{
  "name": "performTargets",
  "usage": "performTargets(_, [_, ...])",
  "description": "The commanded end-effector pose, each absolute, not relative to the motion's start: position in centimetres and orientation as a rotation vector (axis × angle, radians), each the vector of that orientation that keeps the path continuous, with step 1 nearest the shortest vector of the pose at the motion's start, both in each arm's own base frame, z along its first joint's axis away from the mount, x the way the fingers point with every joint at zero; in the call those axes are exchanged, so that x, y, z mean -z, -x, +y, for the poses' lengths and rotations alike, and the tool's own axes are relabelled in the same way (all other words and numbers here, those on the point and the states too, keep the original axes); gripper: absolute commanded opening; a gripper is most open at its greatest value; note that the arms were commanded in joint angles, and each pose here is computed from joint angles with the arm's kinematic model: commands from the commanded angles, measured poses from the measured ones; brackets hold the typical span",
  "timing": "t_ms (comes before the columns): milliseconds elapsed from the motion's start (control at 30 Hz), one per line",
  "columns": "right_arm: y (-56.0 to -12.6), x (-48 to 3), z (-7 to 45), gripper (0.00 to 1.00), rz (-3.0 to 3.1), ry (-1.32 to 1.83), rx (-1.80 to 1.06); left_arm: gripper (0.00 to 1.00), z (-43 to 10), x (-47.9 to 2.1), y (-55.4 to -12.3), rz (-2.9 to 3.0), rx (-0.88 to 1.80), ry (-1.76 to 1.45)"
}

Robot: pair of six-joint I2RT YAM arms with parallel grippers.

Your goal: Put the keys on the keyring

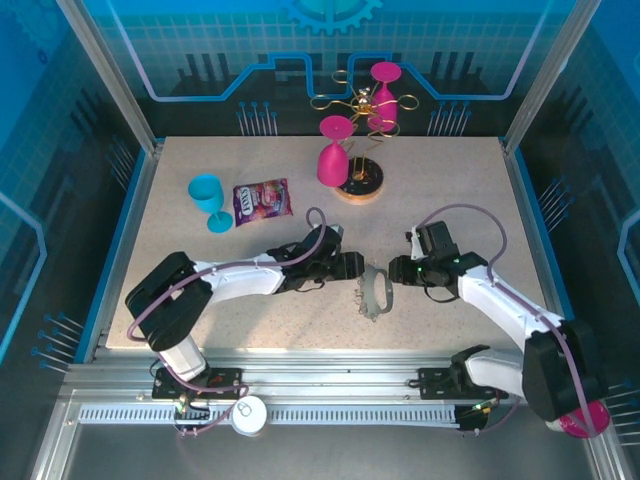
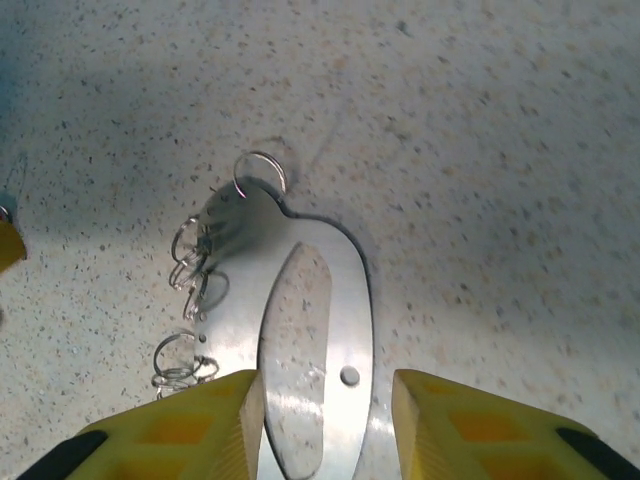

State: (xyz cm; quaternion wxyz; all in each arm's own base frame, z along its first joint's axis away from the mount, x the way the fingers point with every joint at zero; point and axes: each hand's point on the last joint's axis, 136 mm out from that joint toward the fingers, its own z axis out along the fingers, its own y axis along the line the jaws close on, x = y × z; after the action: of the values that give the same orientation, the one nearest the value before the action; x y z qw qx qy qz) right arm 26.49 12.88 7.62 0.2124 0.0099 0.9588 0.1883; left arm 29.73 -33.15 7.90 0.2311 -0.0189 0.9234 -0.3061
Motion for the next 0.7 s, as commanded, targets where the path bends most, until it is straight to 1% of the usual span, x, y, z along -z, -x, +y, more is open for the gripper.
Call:
performTargets(0, [-29.2,-8.9,14.7,0.38,2.591,0.104,-0.587,0.68,-32.8,-8.0,-29.8,2.563,0.837,0.171])
performTargets(133, [-30.7,-8.2,16.0,0.38,2.615,0.209,-0.614,0.66,-32.6,-7.1,-28.7,2.593,0.895,0.251])
performTargets(267, [-32.3,-7.2,16.9,0.34,2.662,0.327,-0.602,0.65,-32.0,-6.3,-27.7,2.593,0.931,0.321])
performTargets(467, [-33.1,-5.3,16.5,0.38,2.742,0.412,-0.519,0.64,-30.0,-6.8,-26.8,2.562,0.906,0.355])
performTargets(667, [-33.4,-4.3,16.6,0.38,2.788,0.431,-0.505,0.64,-28.3,-7.8,-26.6,2.514,0.866,0.362])
